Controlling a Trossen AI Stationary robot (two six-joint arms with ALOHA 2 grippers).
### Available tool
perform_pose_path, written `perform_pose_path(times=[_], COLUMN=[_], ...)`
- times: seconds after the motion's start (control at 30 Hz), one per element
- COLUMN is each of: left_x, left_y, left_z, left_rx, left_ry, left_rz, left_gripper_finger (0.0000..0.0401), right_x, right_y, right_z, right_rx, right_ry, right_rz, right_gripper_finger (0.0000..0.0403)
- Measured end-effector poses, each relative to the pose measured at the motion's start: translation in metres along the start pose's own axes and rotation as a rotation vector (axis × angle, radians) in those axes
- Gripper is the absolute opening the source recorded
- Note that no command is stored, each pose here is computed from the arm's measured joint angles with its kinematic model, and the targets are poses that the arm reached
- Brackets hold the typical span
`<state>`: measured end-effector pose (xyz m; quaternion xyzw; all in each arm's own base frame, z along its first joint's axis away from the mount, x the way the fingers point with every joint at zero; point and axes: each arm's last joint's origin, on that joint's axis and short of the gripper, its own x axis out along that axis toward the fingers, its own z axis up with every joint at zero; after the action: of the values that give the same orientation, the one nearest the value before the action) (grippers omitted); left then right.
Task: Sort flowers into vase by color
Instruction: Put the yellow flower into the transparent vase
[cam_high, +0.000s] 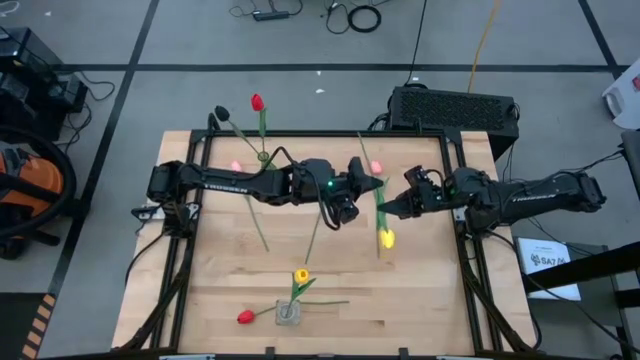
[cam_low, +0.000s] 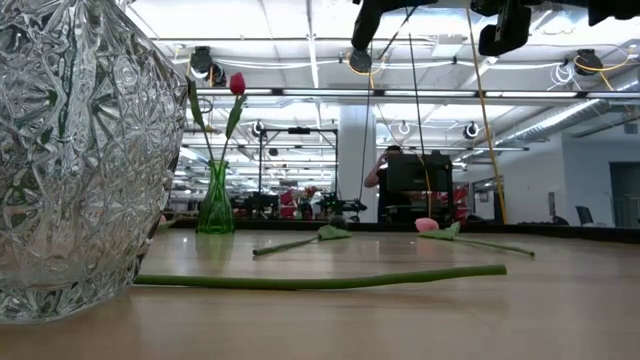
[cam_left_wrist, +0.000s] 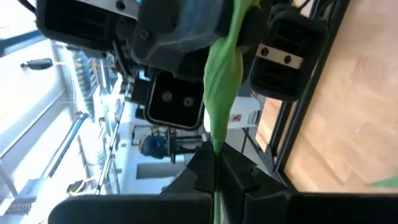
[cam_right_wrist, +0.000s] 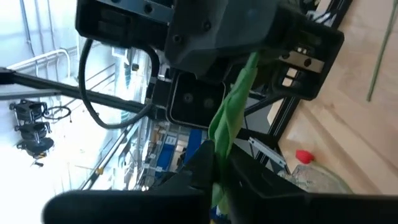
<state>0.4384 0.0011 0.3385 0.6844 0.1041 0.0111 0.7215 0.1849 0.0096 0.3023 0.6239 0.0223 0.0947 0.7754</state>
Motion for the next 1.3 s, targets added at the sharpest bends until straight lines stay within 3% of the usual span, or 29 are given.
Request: perform_pose_path(times=[0.43,0.63,0.7,0.87,1.07,1.17,1.3], left_x=[0.000,-0.005,-0.010,-0.028,-0.068,-0.095,-0.138], left_y=[0.000,0.004,0.010,0.030,0.064,0.079,0.096], left_z=[-0.003,-0.006,-0.007,-0.013,-0.019,-0.018,-0.014], left_rx=[-0.009,-0.012,-0.066,-0.358,-0.805,-1.065,-1.386], left_ry=[0.140,0.273,0.317,0.429,0.514,0.473,0.352], left_rz=[0.012,0.022,0.053,0.170,0.402,0.464,0.451], left_gripper_finger=[0.0004,0.0004,0.0004,0.0004,0.0004,0.0004,0.0004], right_x=[-0.023,-0.047,-0.054,-0.065,-0.069,-0.069,-0.070], right_y=[0.006,0.001,-0.003,-0.006,-0.009,-0.011,-0.018], right_z=[0.029,0.043,0.047,0.057,0.064,0.066,0.065], right_rx=[-0.068,-0.105,-0.124,-0.260,-0.495,-0.559,-0.517], right_ry=[0.029,-0.025,-0.060,-0.143,-0.184,-0.185,-0.184], right_rz=[0.055,-0.038,-0.089,-0.150,-0.204,-0.231,-0.307], right_gripper_finger=[0.0114,0.0115,0.0115,0.0114,0.0114,0.0114,0.0114])
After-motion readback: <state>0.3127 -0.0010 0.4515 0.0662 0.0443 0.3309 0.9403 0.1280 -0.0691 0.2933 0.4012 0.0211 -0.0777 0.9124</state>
